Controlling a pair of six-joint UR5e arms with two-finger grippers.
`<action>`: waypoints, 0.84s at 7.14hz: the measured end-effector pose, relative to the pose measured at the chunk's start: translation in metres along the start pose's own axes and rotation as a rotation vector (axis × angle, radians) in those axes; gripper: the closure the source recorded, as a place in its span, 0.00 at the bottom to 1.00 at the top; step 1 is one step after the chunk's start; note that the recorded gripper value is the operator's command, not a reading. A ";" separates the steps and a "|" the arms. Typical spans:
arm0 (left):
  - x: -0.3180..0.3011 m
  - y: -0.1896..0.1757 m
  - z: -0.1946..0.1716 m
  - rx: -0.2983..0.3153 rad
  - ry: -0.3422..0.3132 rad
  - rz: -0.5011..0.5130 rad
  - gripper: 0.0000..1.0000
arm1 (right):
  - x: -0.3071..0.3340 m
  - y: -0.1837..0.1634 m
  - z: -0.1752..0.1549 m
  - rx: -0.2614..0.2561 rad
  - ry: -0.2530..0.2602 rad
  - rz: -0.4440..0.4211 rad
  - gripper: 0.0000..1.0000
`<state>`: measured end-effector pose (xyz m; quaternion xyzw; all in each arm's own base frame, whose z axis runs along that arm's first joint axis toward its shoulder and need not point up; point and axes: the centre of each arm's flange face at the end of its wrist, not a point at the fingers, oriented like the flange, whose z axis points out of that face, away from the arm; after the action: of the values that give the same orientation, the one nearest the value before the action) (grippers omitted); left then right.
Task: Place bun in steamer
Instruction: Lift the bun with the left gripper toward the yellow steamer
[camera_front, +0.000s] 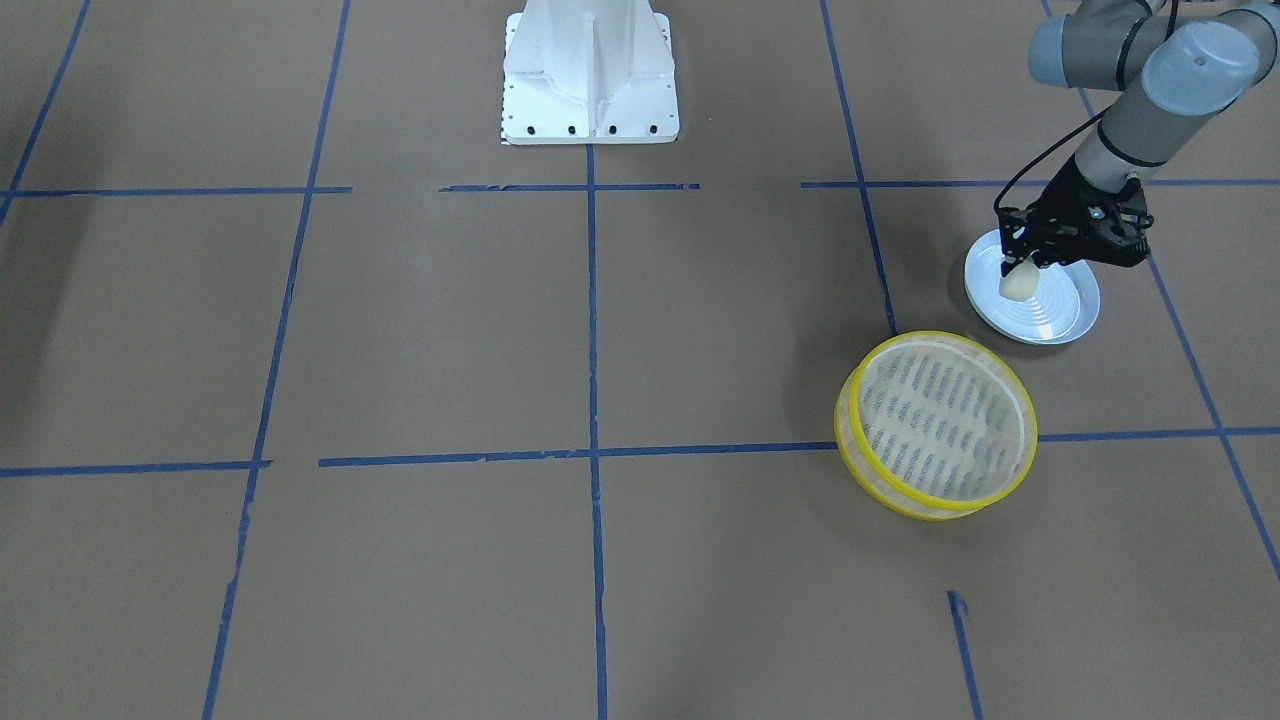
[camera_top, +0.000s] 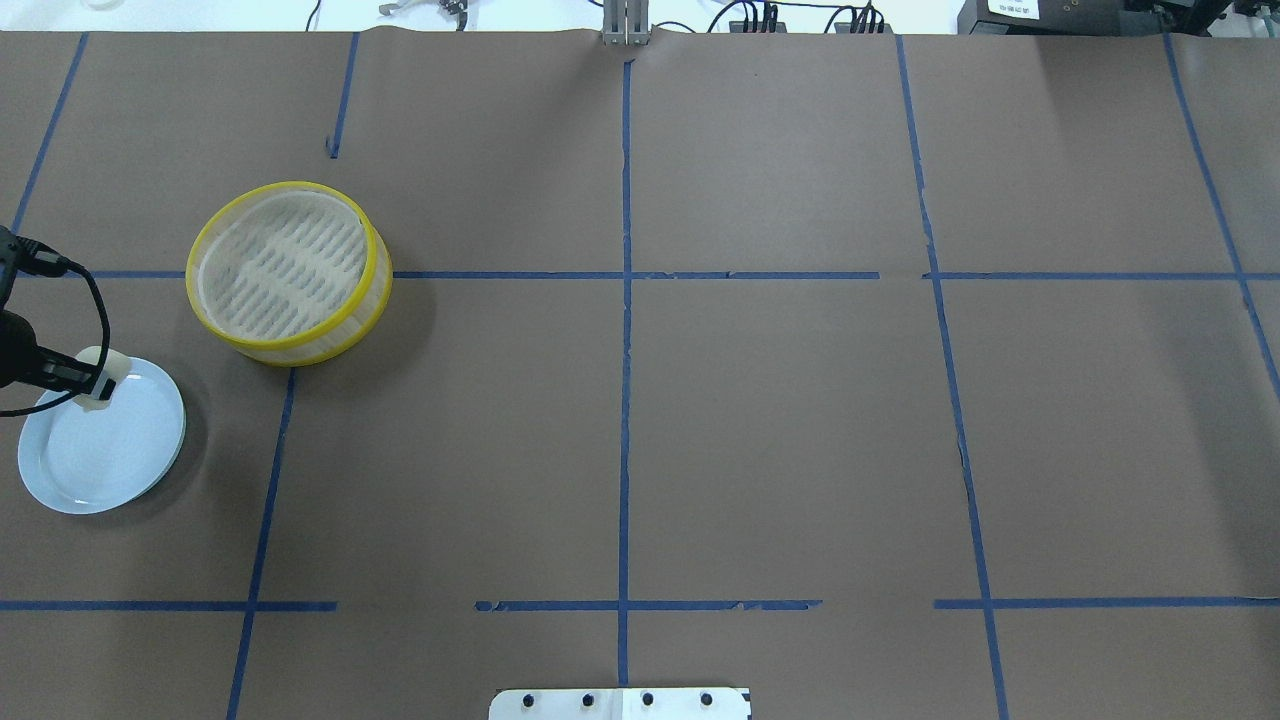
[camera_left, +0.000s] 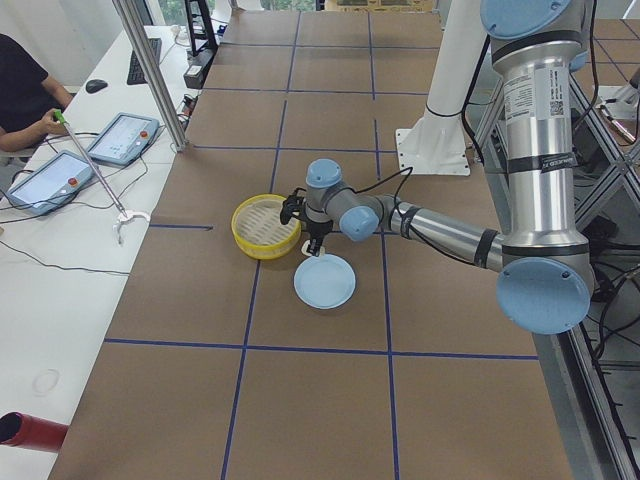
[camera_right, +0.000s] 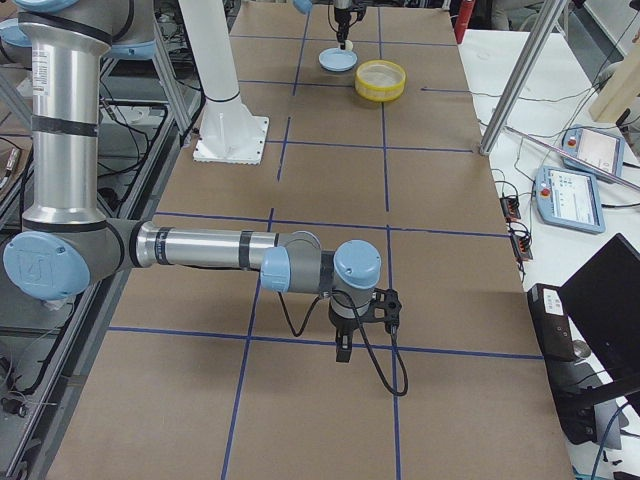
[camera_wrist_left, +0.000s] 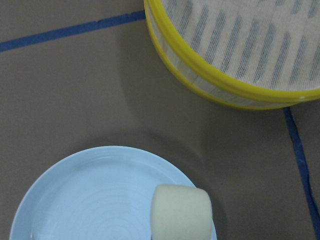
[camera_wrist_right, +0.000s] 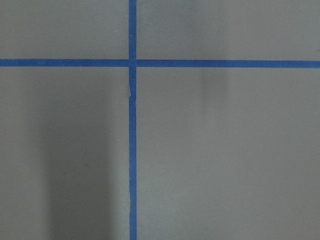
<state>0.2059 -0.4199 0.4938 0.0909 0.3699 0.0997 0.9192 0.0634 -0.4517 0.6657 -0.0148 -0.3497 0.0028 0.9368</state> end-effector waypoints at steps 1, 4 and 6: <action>0.002 -0.016 -0.017 0.001 -0.021 0.004 0.72 | 0.000 0.000 0.000 0.000 0.000 0.000 0.00; 0.003 -0.076 -0.073 -0.005 -0.088 0.006 0.72 | 0.000 0.000 0.000 0.000 0.000 0.000 0.00; 0.033 -0.135 -0.090 -0.025 -0.096 0.004 0.72 | 0.000 0.000 0.000 0.000 0.000 0.000 0.00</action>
<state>0.1819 -0.5334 0.3761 0.0846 0.3239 0.1018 0.9368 0.0634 -0.4517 0.6657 -0.0148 -0.3497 0.0028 0.9368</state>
